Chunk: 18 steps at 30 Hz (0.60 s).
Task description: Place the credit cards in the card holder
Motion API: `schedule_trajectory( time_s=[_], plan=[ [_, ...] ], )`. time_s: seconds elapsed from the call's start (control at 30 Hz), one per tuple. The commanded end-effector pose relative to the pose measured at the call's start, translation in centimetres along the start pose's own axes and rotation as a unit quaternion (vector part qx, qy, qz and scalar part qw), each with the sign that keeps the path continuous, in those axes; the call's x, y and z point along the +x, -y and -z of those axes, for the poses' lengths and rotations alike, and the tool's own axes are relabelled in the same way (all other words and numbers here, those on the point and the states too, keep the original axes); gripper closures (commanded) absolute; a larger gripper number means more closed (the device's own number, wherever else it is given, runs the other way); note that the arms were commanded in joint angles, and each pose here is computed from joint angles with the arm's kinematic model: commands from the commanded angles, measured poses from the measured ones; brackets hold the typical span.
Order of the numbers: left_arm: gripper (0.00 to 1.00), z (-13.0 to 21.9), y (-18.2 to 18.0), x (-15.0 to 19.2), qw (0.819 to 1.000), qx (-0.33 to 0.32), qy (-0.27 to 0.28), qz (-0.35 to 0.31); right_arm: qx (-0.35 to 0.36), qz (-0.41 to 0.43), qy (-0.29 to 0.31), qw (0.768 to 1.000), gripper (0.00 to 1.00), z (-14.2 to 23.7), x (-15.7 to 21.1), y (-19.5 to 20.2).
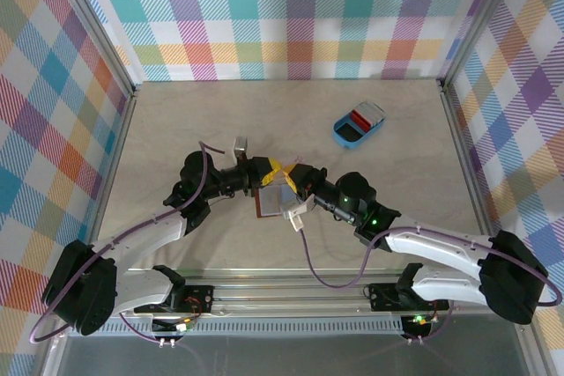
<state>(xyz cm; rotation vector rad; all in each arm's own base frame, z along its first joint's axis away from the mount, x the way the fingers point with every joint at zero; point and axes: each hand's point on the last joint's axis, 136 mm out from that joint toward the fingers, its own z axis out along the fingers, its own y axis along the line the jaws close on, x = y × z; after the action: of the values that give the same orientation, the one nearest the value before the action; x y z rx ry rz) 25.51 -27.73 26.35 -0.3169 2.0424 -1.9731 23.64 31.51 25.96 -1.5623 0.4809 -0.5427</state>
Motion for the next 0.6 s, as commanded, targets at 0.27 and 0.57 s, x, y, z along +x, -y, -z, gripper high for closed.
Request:
schedule_trajectory(
  time_s=[0.27, 0.57],
  plan=[
    [1.00, 1.8, 2.0, -3.7, 0.990, -0.003, 0.103, -0.092, 0.022, -0.369, -0.008, 0.929, 0.29, 2.6, 0.2, 2.8],
    [1.00, 3.6, 2.5, -5.4, 0.967, -0.060, 0.168, -0.180, -0.120, -0.735, -0.009, 0.667, 0.36, 2.9, -2.4, 1.1]
  ],
)
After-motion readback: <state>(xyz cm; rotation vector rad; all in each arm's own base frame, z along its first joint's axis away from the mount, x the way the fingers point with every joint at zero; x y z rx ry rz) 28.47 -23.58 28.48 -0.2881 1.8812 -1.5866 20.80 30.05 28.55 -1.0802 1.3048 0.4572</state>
